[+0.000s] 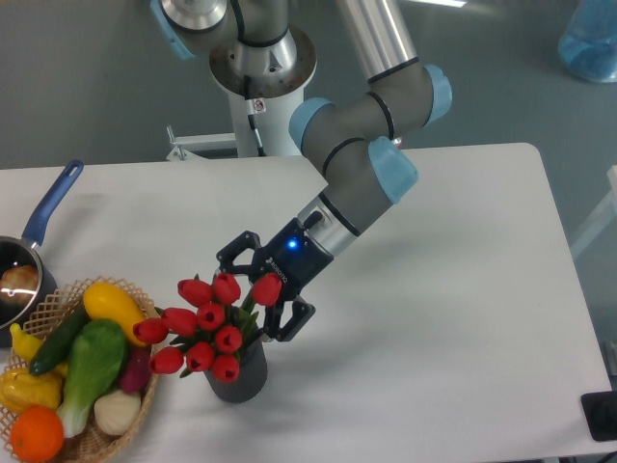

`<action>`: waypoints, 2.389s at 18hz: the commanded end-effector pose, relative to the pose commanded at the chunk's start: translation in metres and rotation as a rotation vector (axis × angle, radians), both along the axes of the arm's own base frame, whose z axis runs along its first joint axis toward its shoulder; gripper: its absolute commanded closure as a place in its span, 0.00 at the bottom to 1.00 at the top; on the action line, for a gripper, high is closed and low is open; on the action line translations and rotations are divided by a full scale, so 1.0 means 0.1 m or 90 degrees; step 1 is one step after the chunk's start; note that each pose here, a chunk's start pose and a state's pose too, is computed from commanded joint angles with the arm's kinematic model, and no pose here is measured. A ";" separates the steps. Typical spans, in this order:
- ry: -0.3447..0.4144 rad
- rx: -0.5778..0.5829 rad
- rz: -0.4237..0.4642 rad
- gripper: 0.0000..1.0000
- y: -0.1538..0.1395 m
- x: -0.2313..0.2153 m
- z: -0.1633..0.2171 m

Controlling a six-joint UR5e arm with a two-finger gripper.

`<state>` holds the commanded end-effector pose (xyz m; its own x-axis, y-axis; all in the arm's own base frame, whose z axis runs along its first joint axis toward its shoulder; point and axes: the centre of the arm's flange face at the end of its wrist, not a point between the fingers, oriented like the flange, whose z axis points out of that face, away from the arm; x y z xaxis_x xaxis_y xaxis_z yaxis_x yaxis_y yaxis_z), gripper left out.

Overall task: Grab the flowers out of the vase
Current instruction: 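Lower the open gripper around the tulip stems above the vase rim, then close the gripper on the tulip stems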

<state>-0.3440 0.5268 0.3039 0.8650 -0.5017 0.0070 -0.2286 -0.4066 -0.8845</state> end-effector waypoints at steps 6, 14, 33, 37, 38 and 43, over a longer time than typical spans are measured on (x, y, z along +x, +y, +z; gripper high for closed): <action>-0.004 0.002 -0.011 0.00 0.10 0.04 -0.04; -0.010 0.005 -0.014 0.00 0.14 0.01 -0.09; -0.039 0.034 -0.019 0.17 0.12 0.00 -0.13; -0.040 0.033 -0.019 0.17 0.12 0.01 -0.14; -0.040 0.033 -0.019 0.17 0.12 0.01 -0.14; -0.042 0.032 -0.019 0.25 0.12 0.01 -0.14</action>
<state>-0.3430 0.5384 0.2896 0.8482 -0.5284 0.0372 -0.1812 -0.3553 -0.9170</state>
